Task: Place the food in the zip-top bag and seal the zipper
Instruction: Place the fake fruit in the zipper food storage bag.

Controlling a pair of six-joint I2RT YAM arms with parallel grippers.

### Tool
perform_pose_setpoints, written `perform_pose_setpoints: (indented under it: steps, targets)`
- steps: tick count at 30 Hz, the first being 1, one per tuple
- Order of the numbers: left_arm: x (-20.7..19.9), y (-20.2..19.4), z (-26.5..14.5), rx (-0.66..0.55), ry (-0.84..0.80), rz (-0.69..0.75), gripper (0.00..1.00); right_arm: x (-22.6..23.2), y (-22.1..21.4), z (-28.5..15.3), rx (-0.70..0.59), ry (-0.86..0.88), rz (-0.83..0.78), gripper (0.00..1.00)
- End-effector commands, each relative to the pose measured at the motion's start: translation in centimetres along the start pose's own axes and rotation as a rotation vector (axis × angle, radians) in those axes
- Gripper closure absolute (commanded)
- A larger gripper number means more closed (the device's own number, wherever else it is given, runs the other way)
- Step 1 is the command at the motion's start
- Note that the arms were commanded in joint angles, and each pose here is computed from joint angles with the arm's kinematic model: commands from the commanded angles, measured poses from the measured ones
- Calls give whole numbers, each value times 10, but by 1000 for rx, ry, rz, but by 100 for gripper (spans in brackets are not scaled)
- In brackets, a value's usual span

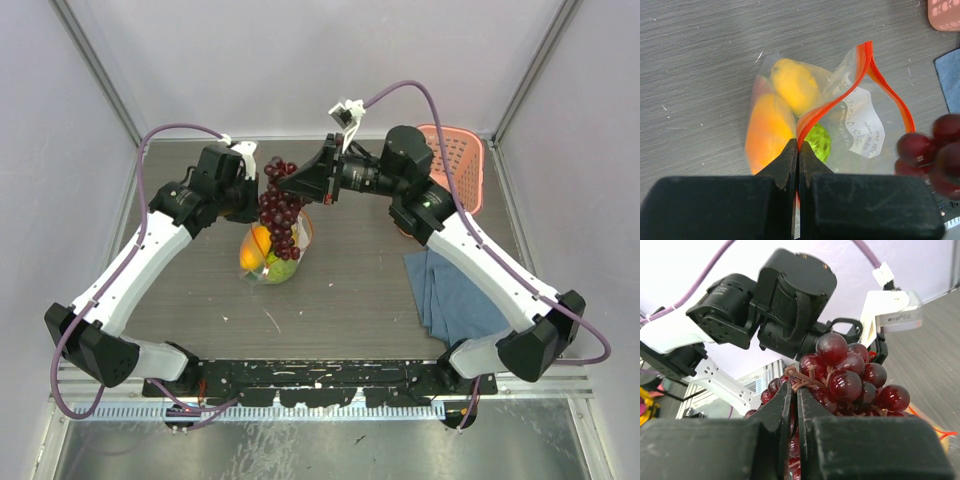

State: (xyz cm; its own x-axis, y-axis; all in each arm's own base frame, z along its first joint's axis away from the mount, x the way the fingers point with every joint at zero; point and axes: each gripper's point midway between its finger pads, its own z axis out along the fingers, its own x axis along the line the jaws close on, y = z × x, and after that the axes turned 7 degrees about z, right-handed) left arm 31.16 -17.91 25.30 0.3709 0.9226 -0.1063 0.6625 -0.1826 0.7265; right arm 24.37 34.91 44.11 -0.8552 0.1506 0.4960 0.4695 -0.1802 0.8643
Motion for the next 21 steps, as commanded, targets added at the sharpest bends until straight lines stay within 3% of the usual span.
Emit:
perform_pose_setpoints:
  steps: [1,10,21]
  targets:
    - [-4,24,-10,-83,-25,-12,100,15,3,10,-29,130,23,99]
    - [-8,25,-11,-90,-49,-13,100,-26,-32,30,16,93,99,99]
    - [-12,24,-10,-79,-71,-3,100,-37,-2,31,-95,34,122,99]
